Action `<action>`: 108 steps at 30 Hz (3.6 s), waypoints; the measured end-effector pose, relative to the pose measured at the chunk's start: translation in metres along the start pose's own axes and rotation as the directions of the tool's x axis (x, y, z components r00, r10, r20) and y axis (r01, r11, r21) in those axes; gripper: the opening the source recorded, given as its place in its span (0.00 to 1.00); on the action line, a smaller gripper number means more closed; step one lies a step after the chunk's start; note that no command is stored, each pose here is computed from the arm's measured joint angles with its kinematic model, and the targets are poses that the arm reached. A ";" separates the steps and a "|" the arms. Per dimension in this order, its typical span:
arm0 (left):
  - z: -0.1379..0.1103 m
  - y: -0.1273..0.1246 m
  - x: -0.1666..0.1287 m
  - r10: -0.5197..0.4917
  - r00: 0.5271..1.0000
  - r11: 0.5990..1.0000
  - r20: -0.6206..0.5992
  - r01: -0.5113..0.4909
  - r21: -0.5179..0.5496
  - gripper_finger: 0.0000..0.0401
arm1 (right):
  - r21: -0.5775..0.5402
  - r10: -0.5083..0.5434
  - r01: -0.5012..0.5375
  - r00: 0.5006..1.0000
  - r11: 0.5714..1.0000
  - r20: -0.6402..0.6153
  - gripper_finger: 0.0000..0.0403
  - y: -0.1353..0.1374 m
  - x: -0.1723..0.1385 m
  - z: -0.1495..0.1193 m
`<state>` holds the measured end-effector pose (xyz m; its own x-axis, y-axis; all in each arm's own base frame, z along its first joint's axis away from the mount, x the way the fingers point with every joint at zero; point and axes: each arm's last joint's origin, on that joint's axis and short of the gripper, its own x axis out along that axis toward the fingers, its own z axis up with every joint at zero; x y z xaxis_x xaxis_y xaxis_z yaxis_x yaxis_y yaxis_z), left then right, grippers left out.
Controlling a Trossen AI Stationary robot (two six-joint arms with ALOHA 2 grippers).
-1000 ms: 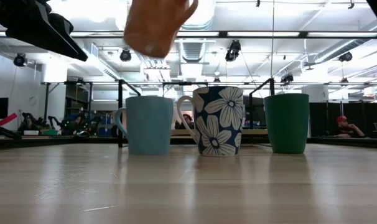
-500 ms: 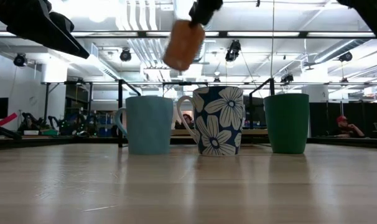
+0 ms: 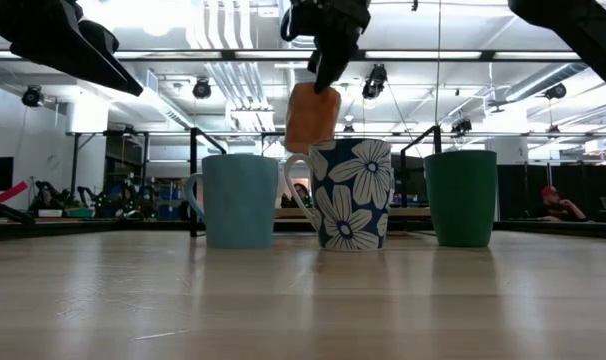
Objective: Stack small to large cups/mugs on shelf
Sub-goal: Put the orange mug on the shelf
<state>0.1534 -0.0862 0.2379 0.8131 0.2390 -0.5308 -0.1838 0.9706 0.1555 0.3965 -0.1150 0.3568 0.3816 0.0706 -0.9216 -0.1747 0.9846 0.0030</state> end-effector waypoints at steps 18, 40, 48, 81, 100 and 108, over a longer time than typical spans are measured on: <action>0.000 0.000 0.000 0.000 1.000 1.000 0.000 0.000 0.000 0.52 | 0.057 -0.014 0.017 0.998 0.998 -0.063 0.02 -0.010 -0.002 -0.010; 0.000 0.000 0.000 0.000 1.000 1.000 0.001 0.000 0.000 0.52 | 0.136 -0.117 0.125 0.991 0.983 -0.066 0.02 -0.065 0.006 -0.036; 0.000 0.000 0.000 0.000 1.000 1.000 0.000 0.000 0.001 0.52 | 0.118 -0.130 0.136 0.990 0.984 -0.061 0.02 -0.079 0.014 -0.044; 0.000 0.000 0.000 0.001 1.000 1.000 0.001 -0.001 0.001 0.52 | 0.205 -0.164 0.171 0.985 0.964 -0.054 0.02 -0.127 0.046 -0.060; 0.000 0.000 0.000 0.001 1.000 1.000 0.001 -0.001 0.005 0.52 | 0.217 -0.166 0.174 0.985 0.961 -0.051 0.04 -0.127 0.046 -0.060; 0.000 0.000 0.000 0.001 1.000 1.000 0.002 -0.001 0.005 0.52 | 0.219 -0.166 0.174 0.985 0.960 -0.052 0.05 -0.127 0.046 -0.060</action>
<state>0.1536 -0.0861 0.2379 0.8138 0.2396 -0.5294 -0.1818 0.9703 0.1597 0.3814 -0.2469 0.2905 0.3580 -0.1026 -0.9281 0.0975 0.9926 -0.0721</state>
